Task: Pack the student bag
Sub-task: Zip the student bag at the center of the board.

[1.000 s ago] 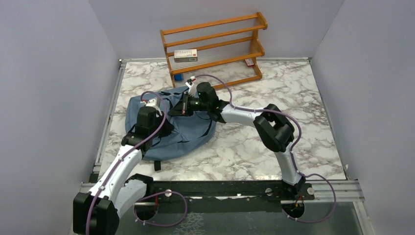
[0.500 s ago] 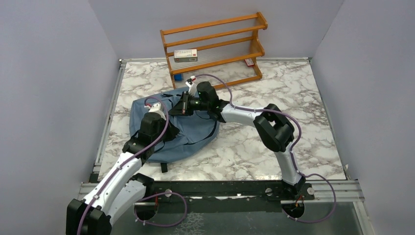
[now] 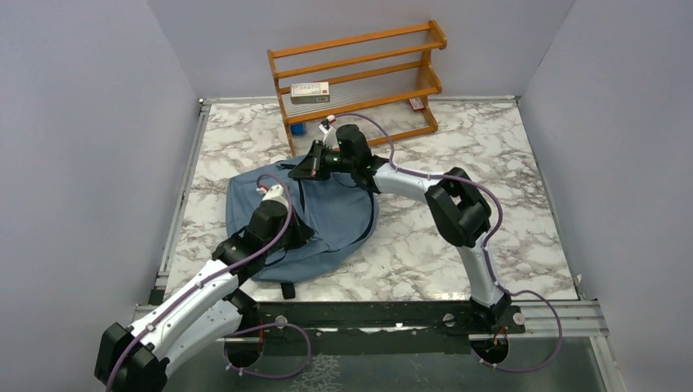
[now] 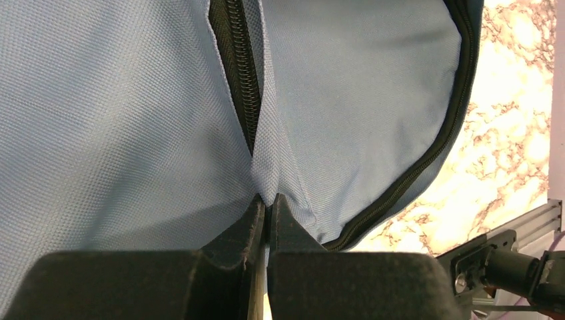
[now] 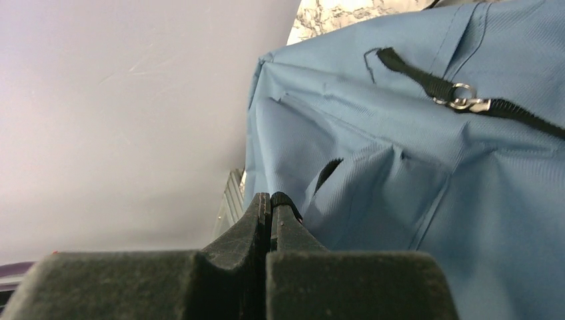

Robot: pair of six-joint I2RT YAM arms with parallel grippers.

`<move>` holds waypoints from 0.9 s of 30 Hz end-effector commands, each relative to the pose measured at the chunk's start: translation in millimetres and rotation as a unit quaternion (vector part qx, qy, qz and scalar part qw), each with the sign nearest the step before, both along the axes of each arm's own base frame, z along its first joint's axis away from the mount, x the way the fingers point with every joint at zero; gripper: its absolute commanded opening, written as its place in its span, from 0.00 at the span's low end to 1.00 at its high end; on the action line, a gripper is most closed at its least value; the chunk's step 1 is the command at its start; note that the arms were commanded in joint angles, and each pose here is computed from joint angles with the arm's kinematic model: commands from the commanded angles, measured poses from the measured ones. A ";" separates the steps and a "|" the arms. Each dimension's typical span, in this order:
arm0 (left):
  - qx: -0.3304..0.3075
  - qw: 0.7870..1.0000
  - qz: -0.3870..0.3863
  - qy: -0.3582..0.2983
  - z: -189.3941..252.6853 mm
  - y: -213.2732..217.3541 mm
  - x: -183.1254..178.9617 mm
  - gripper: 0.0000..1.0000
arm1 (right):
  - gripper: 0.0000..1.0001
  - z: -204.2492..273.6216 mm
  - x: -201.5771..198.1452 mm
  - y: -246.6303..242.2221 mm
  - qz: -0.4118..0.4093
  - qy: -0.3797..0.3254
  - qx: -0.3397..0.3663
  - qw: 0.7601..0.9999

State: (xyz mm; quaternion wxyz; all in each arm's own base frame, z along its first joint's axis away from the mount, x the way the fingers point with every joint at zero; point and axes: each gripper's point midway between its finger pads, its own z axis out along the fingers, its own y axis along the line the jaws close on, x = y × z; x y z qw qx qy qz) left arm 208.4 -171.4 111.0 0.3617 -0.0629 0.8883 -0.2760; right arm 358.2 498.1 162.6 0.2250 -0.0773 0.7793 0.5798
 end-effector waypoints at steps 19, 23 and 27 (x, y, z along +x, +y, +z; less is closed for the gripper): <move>-0.002 0.996 -0.044 0.072 -27.1 -17.2 -55.3 0.00 | 0.01 -33.6 82.6 -18.7 -0.054 -0.057 -0.050 0.996; -0.004 0.997 -0.037 0.066 -26.7 -14.7 -54.4 0.00 | 0.01 -34.4 89.5 -35.0 -0.077 -0.064 -0.057 0.993; 0.003 0.998 -0.030 0.055 -23.3 -13.0 -48.9 0.02 | 0.15 -19.2 90.9 -51.1 -0.095 -0.085 -0.059 0.990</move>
